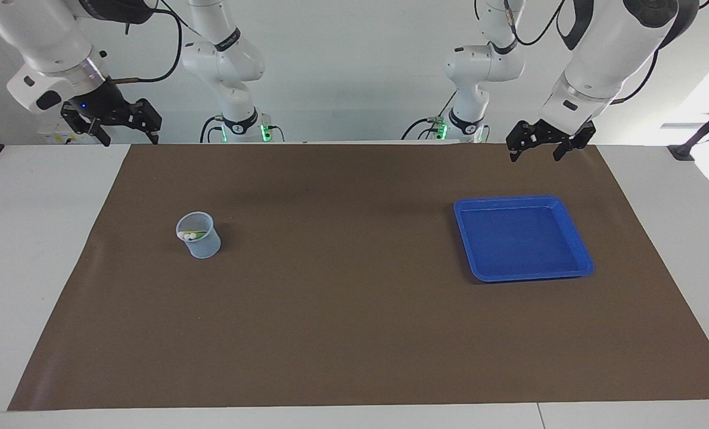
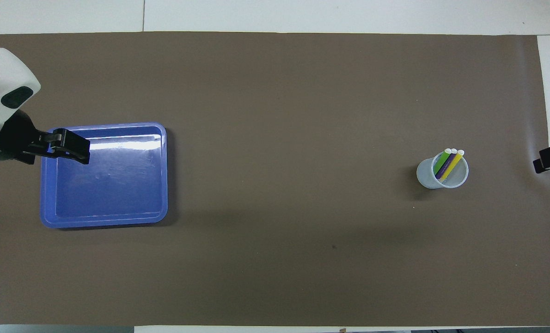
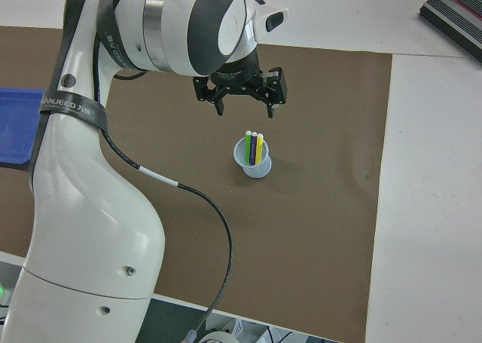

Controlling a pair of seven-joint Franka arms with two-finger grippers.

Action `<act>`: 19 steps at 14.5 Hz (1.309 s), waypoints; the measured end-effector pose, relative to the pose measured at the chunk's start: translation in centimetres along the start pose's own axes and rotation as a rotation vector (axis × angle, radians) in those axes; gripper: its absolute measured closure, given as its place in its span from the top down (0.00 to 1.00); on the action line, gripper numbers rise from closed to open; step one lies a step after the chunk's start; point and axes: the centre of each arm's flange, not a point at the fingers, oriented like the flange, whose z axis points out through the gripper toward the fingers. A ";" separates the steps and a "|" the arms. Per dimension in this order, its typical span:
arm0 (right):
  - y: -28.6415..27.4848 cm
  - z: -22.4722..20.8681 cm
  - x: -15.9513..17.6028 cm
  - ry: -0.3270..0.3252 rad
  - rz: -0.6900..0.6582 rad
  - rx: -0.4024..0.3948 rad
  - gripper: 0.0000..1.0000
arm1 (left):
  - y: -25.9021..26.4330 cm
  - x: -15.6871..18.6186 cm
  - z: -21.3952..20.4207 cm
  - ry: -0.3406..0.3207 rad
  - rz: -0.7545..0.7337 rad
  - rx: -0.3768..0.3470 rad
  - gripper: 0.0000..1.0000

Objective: Transfer and insert pens with both arms

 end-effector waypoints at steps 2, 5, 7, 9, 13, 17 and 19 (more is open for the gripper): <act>-0.5 -0.2 -0.1 0.003 0.007 -0.002 1.00 | 0.0 0.0 0.0 0.000 0.000 0.000 1.00; -0.4 -0.1 -0.1 0.003 0.010 -0.001 1.00 | 0.0 0.0 0.0 0.000 0.000 0.000 1.00; -0.3 -0.1 -0.1 0.001 0.014 -0.001 1.00 | 0.0 0.0 0.0 0.001 0.000 0.000 1.00; -0.2 -0.1 -0.1 0.001 0.015 0.000 1.00 | 0.1 0.0 0.0 0.000 0.001 -0.006 1.00; 0.0 -0.1 -0.1 0.001 0.018 0.001 1.00 | 0.2 0.1 -0.1 0.008 0.003 -0.019 1.00; 0.0 -0.1 -0.1 0.002 0.017 0.001 1.00 | 0.3 0.1 -0.1 0.012 0.003 -0.022 1.00; -0.1 0.0 -0.1 0.002 0.017 0.007 1.00 | 0.3 0.1 -0.1 0.013 0.003 -0.023 1.00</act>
